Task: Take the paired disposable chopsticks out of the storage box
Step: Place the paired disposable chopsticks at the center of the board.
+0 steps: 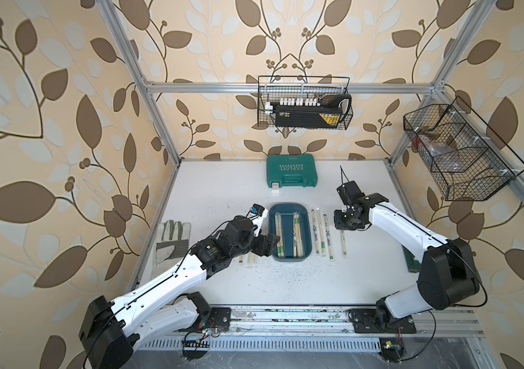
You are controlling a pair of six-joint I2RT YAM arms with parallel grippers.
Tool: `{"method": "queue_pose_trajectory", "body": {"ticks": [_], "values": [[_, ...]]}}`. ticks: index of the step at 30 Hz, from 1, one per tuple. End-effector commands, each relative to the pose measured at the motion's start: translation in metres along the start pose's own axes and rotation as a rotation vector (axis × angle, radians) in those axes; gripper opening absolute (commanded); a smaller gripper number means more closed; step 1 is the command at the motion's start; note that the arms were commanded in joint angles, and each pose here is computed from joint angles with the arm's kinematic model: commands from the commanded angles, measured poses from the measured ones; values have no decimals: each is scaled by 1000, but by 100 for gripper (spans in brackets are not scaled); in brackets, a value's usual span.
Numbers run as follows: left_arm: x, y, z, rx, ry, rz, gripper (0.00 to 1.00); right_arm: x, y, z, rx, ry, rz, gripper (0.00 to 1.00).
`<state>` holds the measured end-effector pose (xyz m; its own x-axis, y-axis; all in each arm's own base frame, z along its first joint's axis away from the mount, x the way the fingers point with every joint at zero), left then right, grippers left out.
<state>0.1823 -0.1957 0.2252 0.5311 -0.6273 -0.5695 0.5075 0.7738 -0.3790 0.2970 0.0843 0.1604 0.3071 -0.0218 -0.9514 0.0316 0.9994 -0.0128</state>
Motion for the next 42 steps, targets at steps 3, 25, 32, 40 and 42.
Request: {"method": "queue_pose_trajectory", "body": {"ticks": [3, 25, 32, 40, 42], "values": [[-7, -5, 13, 40, -63, -3, 83, 15, 4, 8, -54, -32, -5, 13], [-5, 4, 0, 34, -36, 32, 85, 80, -47, 9, 165, 145, -107, 39], [-9, 6, -1, 28, -40, 42, 86, 94, -38, 0, 148, 181, -85, 22], [-7, 8, -3, 24, -38, 55, 86, 99, -17, -6, 127, 192, -44, 16], [-6, 7, -2, 25, -35, 53, 86, 100, -14, -9, 138, 198, -26, 15]]}}
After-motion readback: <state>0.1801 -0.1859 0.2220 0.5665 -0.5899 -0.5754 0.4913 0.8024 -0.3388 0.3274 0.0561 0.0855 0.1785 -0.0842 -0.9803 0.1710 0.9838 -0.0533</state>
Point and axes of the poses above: each gripper's point midway between its finger pads, its own x axis out along the fingers, its own y axis along the line the jaws close on, z = x × y, the point moved 7 cm from there along -x, back along the fingers, and after that the axes turned 3 degrees about -x, right-handed, at the moved point
